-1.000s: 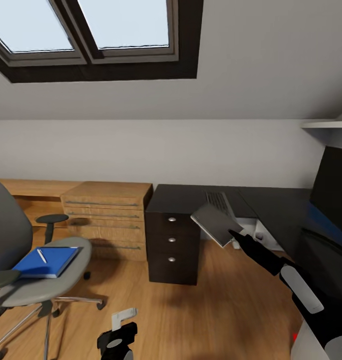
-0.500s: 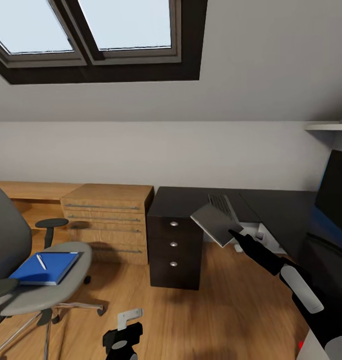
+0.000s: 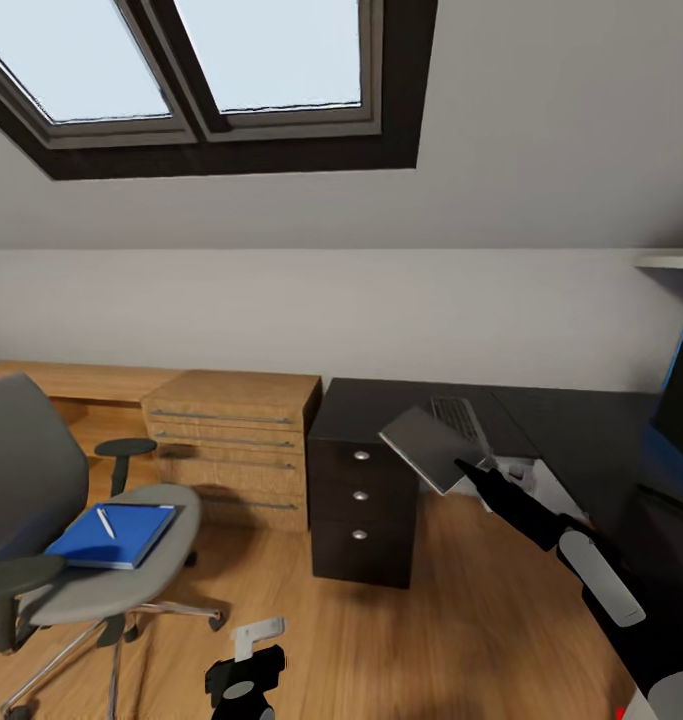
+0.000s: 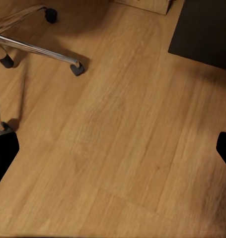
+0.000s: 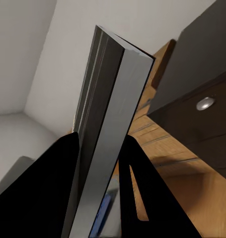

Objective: In the bedroom, organize the workspace by keeping the computer under the desk, ensuring the monitor is on the desk, placing the keyboard on the desk next to the monitor, placing the mouse on the desk next to the keyboard, moving the folder from the swivel chair onto the desk next to the mouse, stacking the notebook on top of the folder with the pen on top of the notebook, and positioning the swivel chair next to the desk.

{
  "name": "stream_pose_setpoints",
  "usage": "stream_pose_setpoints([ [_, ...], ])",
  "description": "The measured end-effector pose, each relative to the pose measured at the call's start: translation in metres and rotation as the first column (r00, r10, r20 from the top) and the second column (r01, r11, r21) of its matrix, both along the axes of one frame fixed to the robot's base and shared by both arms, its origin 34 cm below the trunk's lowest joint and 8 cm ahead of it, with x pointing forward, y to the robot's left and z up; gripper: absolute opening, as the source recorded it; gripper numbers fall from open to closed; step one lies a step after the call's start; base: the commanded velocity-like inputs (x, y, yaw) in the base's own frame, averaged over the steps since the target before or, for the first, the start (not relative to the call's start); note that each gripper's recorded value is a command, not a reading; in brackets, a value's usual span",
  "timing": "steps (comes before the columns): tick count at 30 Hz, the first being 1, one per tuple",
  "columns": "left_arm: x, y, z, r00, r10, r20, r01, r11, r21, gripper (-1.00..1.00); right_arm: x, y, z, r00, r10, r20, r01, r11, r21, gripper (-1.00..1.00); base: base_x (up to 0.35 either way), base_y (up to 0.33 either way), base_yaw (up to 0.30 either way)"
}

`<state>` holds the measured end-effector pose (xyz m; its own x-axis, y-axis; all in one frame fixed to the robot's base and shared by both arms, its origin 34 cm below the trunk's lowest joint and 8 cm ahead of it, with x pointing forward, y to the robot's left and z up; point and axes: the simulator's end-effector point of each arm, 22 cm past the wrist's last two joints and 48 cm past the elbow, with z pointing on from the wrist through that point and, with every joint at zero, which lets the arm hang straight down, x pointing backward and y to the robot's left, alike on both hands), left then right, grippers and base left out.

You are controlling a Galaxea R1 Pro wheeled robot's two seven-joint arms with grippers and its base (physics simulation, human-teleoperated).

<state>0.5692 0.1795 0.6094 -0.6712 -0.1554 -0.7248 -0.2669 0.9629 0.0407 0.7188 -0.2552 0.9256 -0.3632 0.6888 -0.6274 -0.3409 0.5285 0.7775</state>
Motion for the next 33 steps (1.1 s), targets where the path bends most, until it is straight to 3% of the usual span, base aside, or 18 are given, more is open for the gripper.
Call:
stream_pose_setpoints([
  [15, 0.002, -0.001, 0.016, 1.0, -0.001, 0.003, 0.001, 1.0, -0.002, 1.0, 0.001, 0.0, 0.014, 1.0, 0.001, -0.002, -0.001, 1.0, -0.001, -1.0, 0.0, 0.0, 0.2],
  [21, 0.037, -0.017, 0.08, 0.989, -0.001, 0.146, 0.01, 0.998, -0.062, 1.0, 0.004, 0.007, 0.008, 1.0, -0.009, -0.016, 0.009, 1.0, 0.004, -1.0, 0.0, 0.0, 0.008],
  [25, 0.041, -0.03, 0.106, 0.991, -0.039, 0.125, 0.052, 0.994, -0.097, 1.0, 0.012, 0.036, -0.004, 0.996, -0.044, -0.075, 0.048, 0.998, 0.048, -1.0, 0.0, 0.0, 0.001],
  [26, 0.041, -0.035, 0.114, 0.993, -0.051, 0.11, 0.065, 0.991, -0.121, 1.0, 0.016, 0.043, -0.008, 0.992, -0.073, -0.099, 0.079, 0.995, 0.063, -1.0, 0.0, 0.0, 0.0],
  [31, 0.046, -0.041, 0.149, 0.991, -0.051, 0.121, 0.077, 0.972, -0.22, 1.0, 0.029, 0.056, -0.008, 0.974, -0.177, -0.14, 0.194, 0.974, 0.119, -1.0, 0.0, 0.0, 0.0],
  [33, 0.048, -0.039, 0.155, 0.991, -0.042, 0.126, 0.072, 0.969, -0.238, 1.0, 0.033, 0.061, -0.002, 0.971, -0.192, -0.141, 0.211, 0.968, 0.135, -1.0, 0.0, 0.0, 0.0],
])
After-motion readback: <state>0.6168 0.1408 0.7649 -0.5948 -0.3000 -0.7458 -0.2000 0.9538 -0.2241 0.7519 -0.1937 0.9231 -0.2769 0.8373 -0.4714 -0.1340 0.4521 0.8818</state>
